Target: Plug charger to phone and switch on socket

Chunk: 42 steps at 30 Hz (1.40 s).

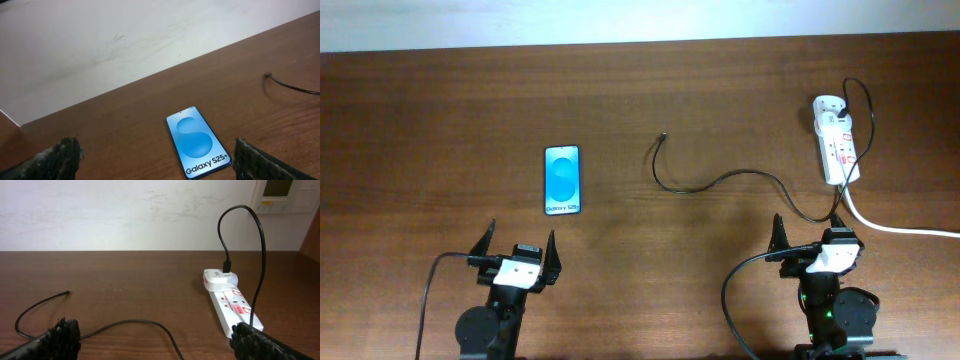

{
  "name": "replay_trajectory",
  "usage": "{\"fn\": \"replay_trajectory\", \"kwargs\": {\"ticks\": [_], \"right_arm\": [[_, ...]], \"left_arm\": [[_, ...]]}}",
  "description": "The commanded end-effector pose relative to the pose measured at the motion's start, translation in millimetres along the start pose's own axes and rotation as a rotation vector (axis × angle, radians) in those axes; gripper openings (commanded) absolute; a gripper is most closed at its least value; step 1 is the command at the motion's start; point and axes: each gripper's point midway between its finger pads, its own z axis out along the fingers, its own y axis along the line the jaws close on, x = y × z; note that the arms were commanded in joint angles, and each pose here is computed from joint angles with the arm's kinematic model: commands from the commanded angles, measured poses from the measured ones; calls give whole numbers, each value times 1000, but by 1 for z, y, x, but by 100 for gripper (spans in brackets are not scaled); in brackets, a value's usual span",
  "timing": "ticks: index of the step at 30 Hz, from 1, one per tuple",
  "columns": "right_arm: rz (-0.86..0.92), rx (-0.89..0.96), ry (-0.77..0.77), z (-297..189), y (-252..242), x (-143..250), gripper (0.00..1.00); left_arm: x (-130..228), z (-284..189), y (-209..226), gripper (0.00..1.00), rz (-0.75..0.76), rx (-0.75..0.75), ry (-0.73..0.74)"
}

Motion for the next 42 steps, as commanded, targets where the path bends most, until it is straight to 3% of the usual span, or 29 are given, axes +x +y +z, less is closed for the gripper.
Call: {"fn": "replay_trajectory", "kwargs": {"ticks": [1, 37, 39, 40, 42], "right_arm": [[3, -3, 7, 0, 1, 3, 98], [3, -2, 7, 0, 1, 3, 99], [3, -2, 7, 0, 1, 3, 99], [3, -2, 7, 0, 1, 3, 99], [3, -2, 7, 0, 1, 3, 99]], "left_arm": [[2, 0, 0, 99, 11, 0, -1], [3, 0, 3, 100, 11, -20, 8], [0, 0, 5, 99, -16, -26, -5], [-7, 1, 8, 100, -119, -26, 0], [-22, 7, 14, 100, -185, -29, -12]]}}
